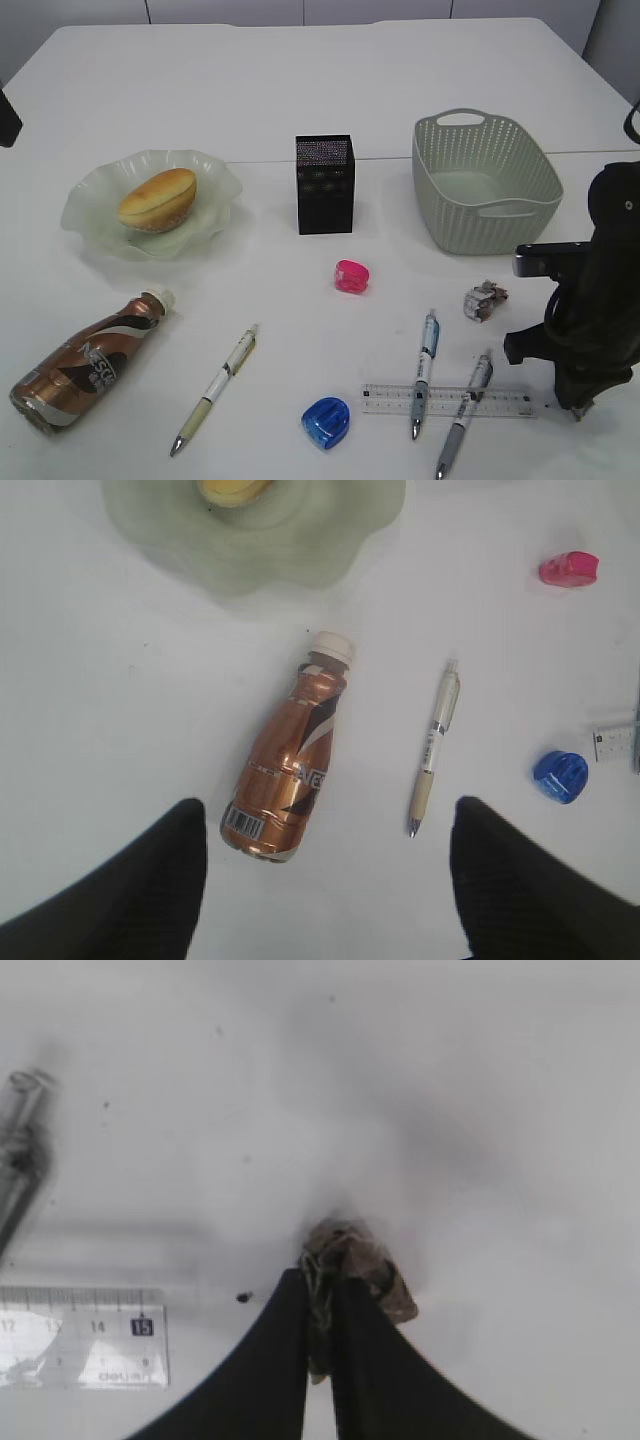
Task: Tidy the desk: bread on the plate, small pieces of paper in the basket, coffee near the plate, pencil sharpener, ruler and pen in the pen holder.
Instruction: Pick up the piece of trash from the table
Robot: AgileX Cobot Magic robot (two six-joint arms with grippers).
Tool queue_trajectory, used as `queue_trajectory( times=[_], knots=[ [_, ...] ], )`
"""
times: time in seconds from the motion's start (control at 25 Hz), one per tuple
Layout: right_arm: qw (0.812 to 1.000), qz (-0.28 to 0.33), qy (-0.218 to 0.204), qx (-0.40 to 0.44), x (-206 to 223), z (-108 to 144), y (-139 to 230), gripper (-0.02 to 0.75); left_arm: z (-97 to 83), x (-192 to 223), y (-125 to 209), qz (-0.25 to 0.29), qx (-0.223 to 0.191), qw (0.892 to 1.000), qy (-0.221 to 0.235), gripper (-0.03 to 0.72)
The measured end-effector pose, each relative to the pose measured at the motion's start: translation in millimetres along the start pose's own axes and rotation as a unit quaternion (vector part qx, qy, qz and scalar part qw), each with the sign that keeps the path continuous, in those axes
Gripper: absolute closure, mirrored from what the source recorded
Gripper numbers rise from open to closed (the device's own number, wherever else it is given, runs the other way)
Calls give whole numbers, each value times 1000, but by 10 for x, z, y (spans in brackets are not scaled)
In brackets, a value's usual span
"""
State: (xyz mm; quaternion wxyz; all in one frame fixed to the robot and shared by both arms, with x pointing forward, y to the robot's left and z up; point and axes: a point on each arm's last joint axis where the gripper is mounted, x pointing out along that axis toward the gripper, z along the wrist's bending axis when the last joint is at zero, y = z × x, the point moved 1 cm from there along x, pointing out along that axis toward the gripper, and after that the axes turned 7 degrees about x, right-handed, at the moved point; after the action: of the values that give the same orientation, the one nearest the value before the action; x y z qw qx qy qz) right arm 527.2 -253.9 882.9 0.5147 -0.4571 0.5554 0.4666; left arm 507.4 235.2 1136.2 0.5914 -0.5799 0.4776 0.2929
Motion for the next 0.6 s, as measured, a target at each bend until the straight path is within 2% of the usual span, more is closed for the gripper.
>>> queue_trajectory(
  times=[0.2, 0.48, 0.6],
  knots=[
    [1000, 0, 2, -1, -148, -24, 52, 675, 0, 0, 0, 0, 0, 1000, 0, 138],
    [1000, -27, -14, 5, -520, -10, 29, 675, -2, 0, 0, 0, 0, 1000, 1, 138],
    [998, -56, -23, 0, -759, 3, -28, 676, -2, 0, 0, 0, -1, 1000, 1, 138]
  ],
)
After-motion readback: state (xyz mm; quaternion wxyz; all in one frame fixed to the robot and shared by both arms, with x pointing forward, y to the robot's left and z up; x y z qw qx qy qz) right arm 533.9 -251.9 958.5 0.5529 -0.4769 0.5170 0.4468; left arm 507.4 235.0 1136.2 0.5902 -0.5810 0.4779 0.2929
